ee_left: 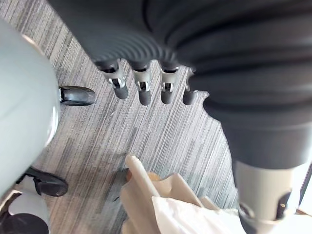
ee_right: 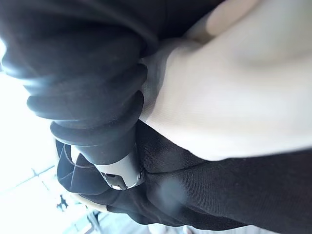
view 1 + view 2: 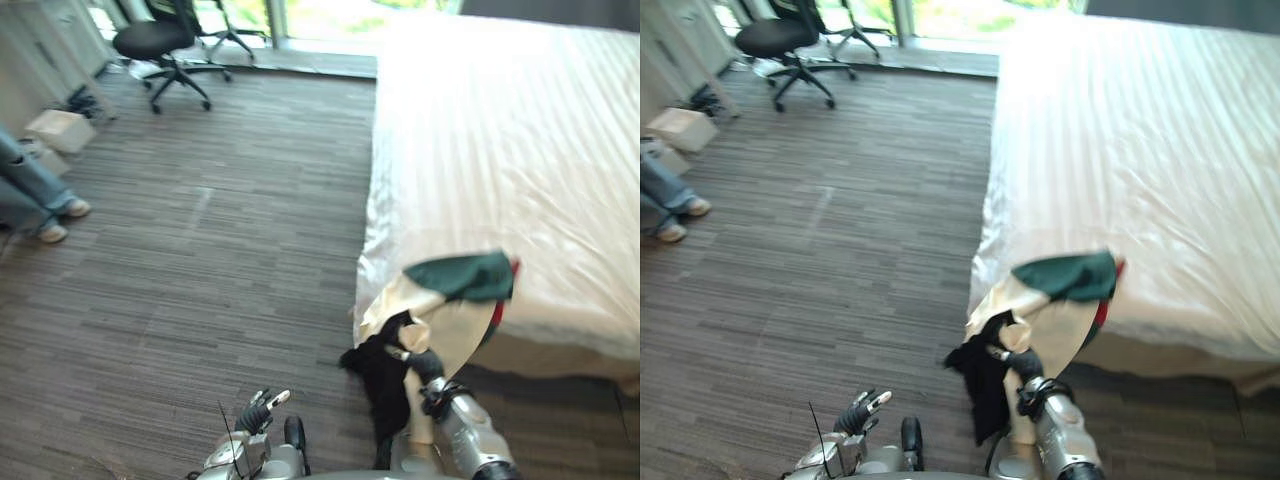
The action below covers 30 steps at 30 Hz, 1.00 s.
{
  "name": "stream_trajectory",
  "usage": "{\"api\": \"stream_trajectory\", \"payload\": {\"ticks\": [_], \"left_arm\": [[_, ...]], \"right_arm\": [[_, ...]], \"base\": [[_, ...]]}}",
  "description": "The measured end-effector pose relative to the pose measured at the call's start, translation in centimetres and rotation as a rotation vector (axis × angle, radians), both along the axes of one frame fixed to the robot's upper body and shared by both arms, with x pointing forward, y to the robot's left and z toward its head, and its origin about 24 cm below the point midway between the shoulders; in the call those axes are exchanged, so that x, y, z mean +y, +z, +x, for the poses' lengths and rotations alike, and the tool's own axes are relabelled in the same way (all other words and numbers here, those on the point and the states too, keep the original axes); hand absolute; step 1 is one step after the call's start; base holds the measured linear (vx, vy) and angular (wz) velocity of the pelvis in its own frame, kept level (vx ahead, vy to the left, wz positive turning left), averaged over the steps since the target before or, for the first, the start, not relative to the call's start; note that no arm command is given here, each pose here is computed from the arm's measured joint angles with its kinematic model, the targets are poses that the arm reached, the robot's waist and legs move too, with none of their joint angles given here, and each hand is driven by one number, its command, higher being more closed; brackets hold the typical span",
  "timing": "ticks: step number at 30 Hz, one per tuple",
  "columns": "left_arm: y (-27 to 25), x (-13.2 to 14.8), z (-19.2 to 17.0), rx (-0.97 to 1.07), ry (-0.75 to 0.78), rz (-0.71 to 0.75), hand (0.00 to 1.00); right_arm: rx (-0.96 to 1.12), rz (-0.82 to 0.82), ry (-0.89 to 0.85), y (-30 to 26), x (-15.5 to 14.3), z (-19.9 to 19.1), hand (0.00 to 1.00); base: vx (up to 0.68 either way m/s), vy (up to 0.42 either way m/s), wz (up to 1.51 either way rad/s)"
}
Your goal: Tidy the bed and pick cloth on bed and put in laundry
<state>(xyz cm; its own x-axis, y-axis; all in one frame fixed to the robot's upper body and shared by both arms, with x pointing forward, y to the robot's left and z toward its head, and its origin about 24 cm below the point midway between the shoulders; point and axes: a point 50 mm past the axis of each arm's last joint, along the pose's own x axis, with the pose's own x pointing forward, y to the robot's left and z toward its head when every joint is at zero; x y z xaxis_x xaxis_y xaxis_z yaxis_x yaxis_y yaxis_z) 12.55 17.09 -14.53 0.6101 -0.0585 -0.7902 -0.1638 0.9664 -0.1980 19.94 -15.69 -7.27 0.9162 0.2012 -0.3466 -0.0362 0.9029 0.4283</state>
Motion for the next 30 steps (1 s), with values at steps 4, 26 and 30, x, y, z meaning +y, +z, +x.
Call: {"api": "stream_trajectory", "payload": {"ticks": [4, 26, 30], "left_arm": [[-0.5, 0.7, -1.8, 0.047, 0.039, -0.005, 0.0], [-0.5, -0.7, -2.6, 0.063, 0.033, -0.056, 0.0], [0.2, 4.7, -2.3, 0.07, 0.07, 0.109, 0.0]], "right_arm": [[-0.096, -0.004, -0.001, 1.2, -0.1, 1.1, 1.0], [-0.12, -0.11, -0.085, 1.9, -1.6, -0.5, 1.0], [-0.156, 0.009, -0.15, 2.2, 0.2, 0.6, 1.0]], "base": [[0.07, -0.037, 0.85], [0.09, 0.098, 2.35], [0.07, -0.224, 1.36]]}}
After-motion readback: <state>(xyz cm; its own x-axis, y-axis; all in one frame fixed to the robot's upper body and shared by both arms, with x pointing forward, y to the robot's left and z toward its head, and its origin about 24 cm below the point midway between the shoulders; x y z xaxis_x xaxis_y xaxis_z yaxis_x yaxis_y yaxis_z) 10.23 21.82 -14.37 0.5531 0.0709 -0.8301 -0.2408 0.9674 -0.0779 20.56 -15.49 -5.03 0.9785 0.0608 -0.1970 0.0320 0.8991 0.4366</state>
